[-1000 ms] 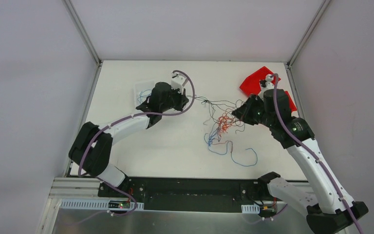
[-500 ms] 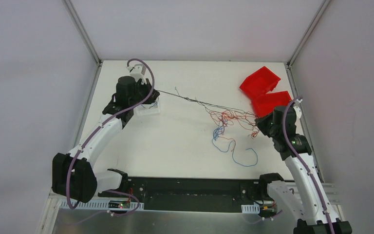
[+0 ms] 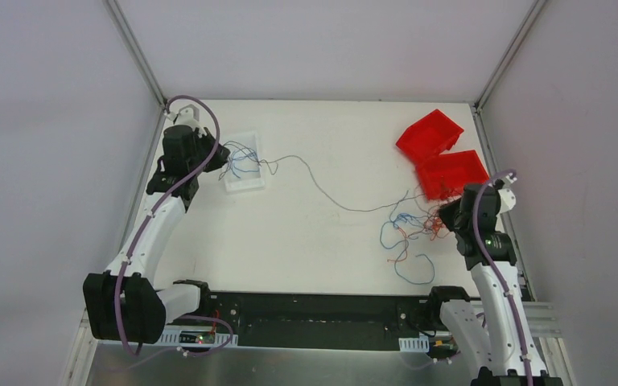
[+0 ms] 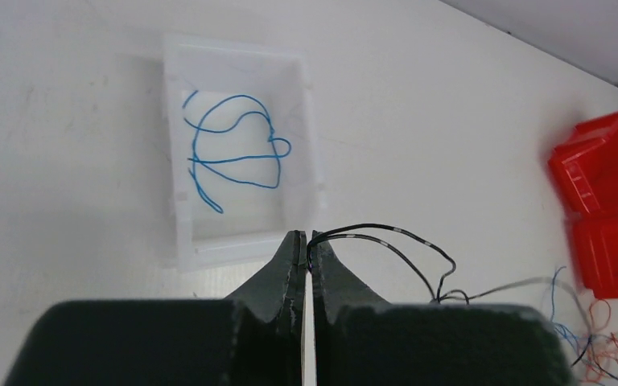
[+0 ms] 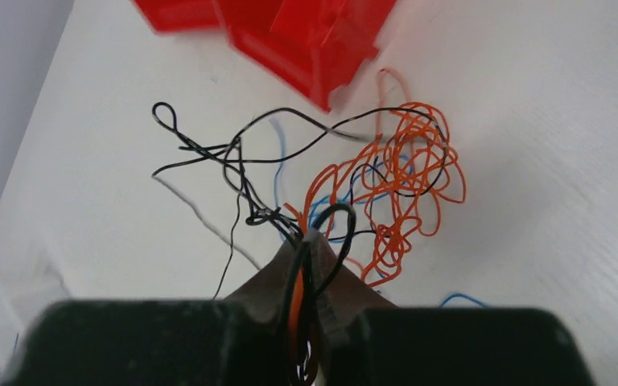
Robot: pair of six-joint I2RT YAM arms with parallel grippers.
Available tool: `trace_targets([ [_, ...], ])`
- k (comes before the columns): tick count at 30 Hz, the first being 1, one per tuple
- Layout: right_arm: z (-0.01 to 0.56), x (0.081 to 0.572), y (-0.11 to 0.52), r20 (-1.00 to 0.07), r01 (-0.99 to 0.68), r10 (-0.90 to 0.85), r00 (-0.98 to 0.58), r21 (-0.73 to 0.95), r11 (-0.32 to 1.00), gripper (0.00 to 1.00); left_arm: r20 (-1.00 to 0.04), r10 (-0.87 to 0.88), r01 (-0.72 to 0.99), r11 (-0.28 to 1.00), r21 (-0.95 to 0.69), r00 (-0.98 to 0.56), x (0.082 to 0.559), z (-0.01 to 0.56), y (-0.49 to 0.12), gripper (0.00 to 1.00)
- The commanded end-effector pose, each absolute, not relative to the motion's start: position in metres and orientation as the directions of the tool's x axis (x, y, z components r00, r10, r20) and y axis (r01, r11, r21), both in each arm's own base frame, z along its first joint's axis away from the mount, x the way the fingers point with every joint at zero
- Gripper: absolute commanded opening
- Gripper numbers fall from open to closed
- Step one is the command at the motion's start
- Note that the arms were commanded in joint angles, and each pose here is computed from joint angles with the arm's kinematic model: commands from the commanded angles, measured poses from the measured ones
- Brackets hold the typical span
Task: Untangle the cables
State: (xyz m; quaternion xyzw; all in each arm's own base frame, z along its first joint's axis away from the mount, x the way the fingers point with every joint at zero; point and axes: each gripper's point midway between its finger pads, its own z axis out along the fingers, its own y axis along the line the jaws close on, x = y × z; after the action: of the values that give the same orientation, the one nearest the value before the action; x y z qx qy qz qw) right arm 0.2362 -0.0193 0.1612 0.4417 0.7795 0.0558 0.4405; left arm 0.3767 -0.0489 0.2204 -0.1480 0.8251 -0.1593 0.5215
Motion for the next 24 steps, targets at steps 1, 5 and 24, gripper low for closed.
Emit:
trace_targets([
  [1, 0.176, 0.255, 0.047, -0.588, 0.310, 0.654, -0.476, 0.584, 0.750, 0.15, -0.800, -0.410, 0.119, 0.855, -0.504, -0.438, 0.370, 0.253, -0.089, 0.00],
  [5, 0.175, 0.257, 0.061, -0.555, 0.264, 0.635, -0.538, 0.604, 0.752, 0.56, -0.817, -0.416, 0.130, 0.857, -0.500, -0.400, 0.364, 0.270, -0.087, 0.00],
  [24, 0.229, 0.230, 0.282, -0.742, -0.607, 0.006, -0.670, 0.553, 0.571, 0.87, -0.848, -0.408, 0.417, 0.743, -0.523, -0.337, 0.330, 0.380, -0.126, 0.00],
])
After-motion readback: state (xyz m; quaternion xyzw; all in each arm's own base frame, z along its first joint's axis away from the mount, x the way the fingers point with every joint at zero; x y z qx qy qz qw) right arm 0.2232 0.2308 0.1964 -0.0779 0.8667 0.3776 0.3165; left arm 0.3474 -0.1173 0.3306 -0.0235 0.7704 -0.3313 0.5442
